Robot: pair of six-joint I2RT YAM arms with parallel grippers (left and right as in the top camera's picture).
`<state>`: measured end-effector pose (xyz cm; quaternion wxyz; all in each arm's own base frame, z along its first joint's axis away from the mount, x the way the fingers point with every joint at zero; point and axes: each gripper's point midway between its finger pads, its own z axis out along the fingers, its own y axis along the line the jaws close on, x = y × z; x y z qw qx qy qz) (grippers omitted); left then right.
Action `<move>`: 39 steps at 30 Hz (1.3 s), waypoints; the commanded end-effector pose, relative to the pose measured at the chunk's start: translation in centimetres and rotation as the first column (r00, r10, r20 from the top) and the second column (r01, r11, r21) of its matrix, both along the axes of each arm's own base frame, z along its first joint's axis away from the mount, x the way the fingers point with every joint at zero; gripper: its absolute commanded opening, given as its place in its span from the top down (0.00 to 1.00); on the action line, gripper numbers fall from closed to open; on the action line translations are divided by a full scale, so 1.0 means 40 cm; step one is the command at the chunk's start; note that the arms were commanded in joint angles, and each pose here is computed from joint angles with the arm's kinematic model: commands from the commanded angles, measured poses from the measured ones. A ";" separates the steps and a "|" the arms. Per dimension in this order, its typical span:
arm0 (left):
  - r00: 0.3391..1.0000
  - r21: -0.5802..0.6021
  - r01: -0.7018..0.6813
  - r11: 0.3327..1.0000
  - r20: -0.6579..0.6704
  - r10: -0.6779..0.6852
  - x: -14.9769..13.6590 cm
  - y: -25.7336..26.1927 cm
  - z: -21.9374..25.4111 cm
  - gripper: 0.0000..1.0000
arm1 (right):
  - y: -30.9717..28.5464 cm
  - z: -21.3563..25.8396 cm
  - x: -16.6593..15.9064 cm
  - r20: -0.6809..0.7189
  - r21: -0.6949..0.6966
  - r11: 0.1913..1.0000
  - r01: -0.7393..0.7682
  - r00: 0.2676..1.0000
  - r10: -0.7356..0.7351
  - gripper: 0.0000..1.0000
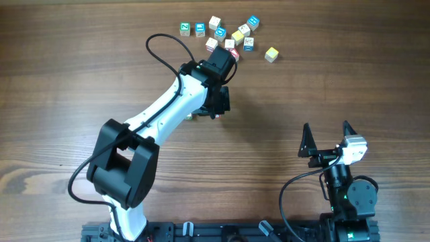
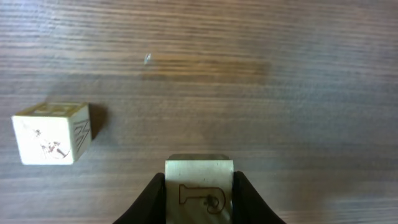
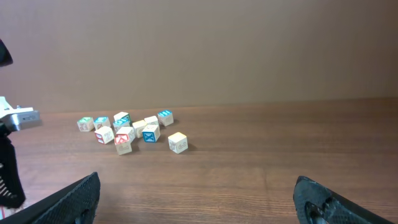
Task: Form a horizontal line
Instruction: 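Lift the D block and carry it toward the placed S block, then hold the D block beside the S block, aligning it to the right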
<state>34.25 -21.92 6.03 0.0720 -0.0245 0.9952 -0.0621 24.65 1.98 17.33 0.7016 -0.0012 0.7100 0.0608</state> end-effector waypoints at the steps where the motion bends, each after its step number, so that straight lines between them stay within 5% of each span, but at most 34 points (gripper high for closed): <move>1: 0.999 -0.006 -0.024 1.000 0.026 0.024 0.009 0.000 0.005 0.83 | 0.005 0.002 -0.001 0.005 -0.006 1.000 -0.014 1.000 0.014 0.00; 12: 0.999 -0.006 -0.026 1.000 0.033 0.026 0.012 0.000 0.001 0.93 | 0.005 0.002 -0.001 0.005 -0.005 1.000 -0.014 1.000 0.014 0.01; 39: 0.994 0.046 -0.084 0.995 0.078 0.080 0.030 0.029 -0.012 0.90 | 0.005 0.002 -0.001 0.005 -0.005 1.000 -0.014 1.000 0.014 0.00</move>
